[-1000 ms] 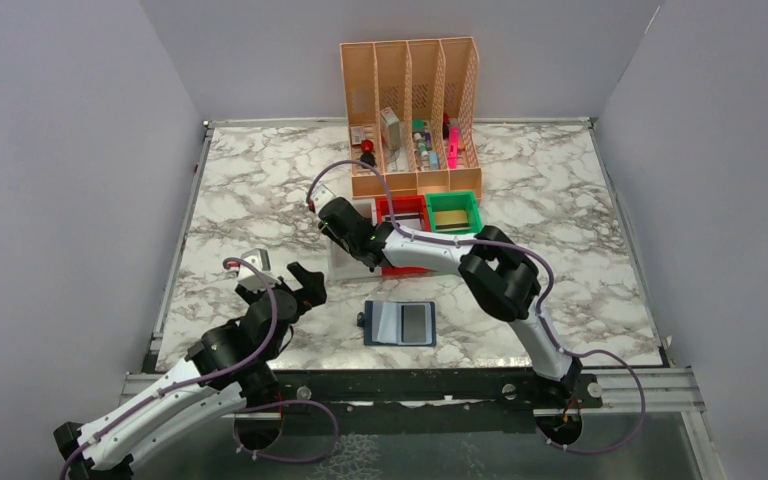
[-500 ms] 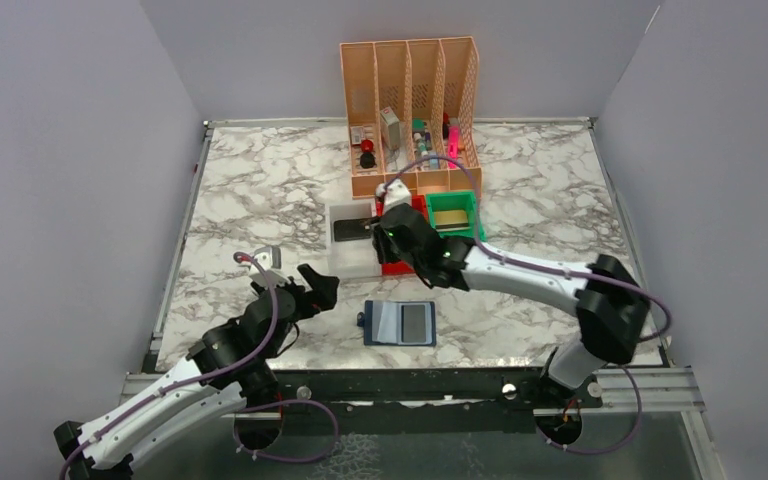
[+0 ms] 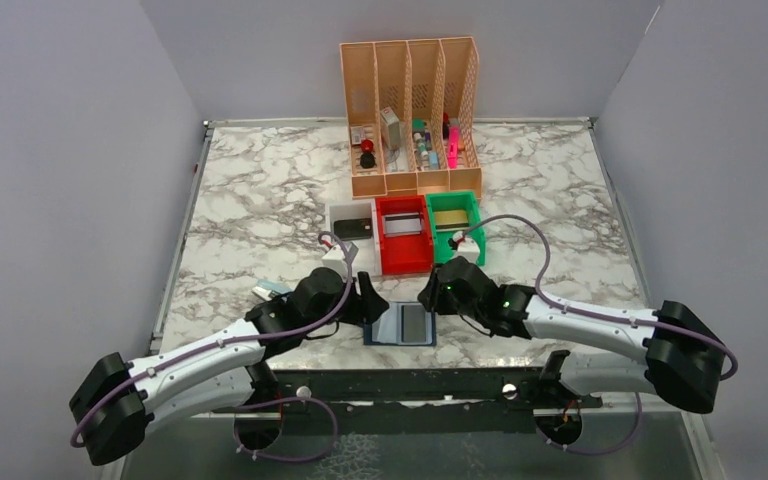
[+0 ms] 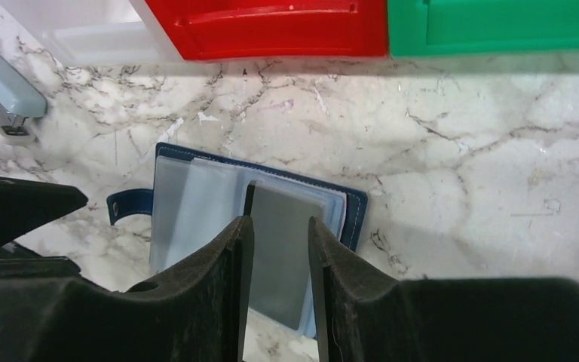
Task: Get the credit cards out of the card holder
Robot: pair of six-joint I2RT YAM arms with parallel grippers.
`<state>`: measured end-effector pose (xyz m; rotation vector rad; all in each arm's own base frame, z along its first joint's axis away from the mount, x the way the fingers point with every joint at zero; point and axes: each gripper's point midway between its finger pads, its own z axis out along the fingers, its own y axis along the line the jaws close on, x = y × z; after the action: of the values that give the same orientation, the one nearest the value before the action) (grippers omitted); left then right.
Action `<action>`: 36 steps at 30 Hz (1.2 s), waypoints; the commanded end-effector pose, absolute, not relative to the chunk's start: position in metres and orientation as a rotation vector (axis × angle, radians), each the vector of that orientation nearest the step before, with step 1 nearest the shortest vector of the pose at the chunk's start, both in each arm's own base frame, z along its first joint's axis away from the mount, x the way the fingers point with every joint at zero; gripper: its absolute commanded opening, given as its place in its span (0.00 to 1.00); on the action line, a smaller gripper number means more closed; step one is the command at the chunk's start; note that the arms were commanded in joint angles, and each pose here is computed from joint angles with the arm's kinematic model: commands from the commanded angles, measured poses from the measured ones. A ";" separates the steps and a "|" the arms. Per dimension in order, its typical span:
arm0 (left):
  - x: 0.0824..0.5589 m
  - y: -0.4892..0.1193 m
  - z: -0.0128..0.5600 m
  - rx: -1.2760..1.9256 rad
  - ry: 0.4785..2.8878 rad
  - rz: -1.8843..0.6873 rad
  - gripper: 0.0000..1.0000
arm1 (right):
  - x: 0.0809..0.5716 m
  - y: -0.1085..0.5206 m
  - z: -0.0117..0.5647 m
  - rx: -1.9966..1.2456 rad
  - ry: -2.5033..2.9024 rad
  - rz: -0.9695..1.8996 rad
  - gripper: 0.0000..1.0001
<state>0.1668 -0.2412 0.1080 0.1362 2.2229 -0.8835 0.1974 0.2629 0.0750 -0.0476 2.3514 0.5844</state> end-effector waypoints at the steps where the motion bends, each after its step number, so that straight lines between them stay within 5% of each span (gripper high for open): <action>1: 0.162 -0.273 0.139 0.221 2.123 -1.061 0.57 | 0.189 0.252 0.073 0.110 2.362 0.640 0.36; 14: 0.157 -0.301 0.106 0.244 2.209 -1.005 0.50 | 0.175 0.260 0.062 -0.009 2.401 0.707 0.20; 36: 0.155 -0.300 0.063 0.223 2.312 -0.936 0.49 | 0.170 0.271 0.032 -0.080 2.525 0.644 0.18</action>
<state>0.1534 -0.3010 0.0682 0.2423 2.3145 -0.9474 0.1684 0.2679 0.0292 -0.0629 2.5177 0.6461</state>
